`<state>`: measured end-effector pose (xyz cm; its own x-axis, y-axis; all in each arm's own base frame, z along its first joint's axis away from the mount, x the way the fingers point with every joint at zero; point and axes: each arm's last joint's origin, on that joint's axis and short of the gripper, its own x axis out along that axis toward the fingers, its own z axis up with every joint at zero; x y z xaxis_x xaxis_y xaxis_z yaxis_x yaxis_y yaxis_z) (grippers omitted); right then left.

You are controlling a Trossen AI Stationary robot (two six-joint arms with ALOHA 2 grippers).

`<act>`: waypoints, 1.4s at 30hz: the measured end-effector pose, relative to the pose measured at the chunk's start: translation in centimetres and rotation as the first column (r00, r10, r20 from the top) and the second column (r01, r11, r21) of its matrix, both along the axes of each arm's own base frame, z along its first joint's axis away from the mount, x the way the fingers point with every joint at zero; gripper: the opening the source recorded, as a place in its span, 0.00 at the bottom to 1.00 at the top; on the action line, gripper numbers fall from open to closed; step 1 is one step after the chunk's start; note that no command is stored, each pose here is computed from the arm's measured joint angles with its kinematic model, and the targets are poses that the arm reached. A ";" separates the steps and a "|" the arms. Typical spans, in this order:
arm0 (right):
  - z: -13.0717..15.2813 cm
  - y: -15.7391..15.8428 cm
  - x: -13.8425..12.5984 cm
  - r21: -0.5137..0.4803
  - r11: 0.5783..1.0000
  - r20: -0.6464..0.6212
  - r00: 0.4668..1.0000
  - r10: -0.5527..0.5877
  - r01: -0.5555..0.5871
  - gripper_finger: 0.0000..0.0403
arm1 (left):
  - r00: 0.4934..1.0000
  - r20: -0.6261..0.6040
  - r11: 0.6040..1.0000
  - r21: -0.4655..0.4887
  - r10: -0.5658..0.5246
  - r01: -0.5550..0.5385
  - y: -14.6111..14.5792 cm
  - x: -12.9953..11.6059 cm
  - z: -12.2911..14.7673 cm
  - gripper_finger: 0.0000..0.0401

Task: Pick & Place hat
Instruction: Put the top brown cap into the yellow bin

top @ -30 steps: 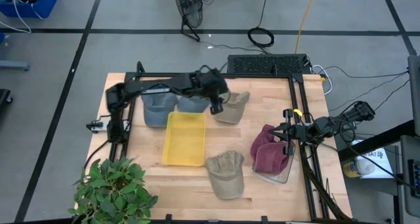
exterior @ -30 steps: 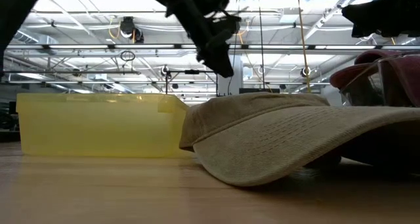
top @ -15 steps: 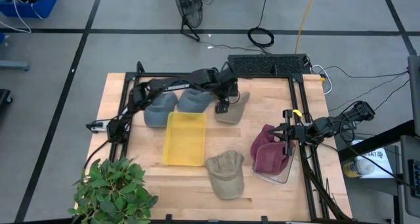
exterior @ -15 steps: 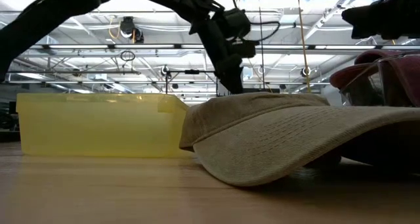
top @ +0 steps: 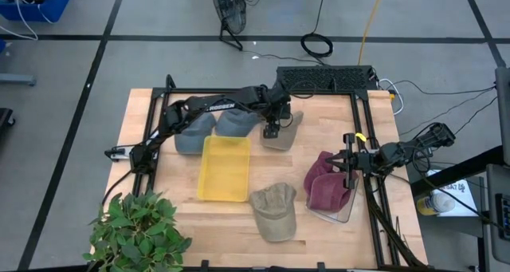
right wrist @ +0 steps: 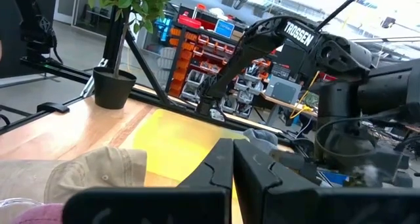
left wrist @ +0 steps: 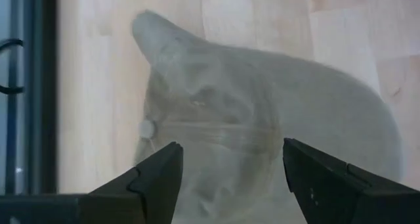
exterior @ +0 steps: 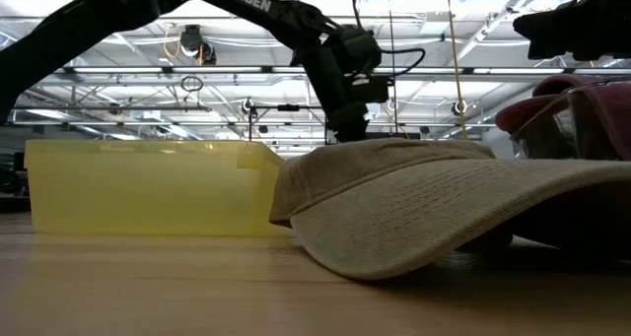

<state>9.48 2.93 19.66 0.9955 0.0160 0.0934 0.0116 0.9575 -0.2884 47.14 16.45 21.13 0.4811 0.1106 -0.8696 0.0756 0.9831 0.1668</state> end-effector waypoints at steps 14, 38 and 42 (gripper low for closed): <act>0.0 0.0 0.0 0.006 1.000 0.000 1.000 0.001 -0.001 0.00 | 0.998 -0.057 1.000 -0.022 -0.004 0.002 0.0 0.1 -1.9 0.62; 0.0 0.0 0.0 0.012 1.000 0.000 1.000 0.003 -0.003 0.00 | 0.997 -0.076 0.999 0.049 -0.020 0.024 -0.5 0.3 -1.6 0.01; 0.0 0.0 0.0 0.011 1.000 0.000 1.000 0.003 -0.003 0.00 | 0.999 -0.050 0.997 0.077 -0.017 0.021 -1.3 0.1 0.1 0.01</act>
<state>9.48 2.94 19.66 0.9955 0.0177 0.0933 0.0090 0.9605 -0.2781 47.22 15.18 21.24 0.4405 0.1700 -0.8815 0.1042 0.9656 0.2383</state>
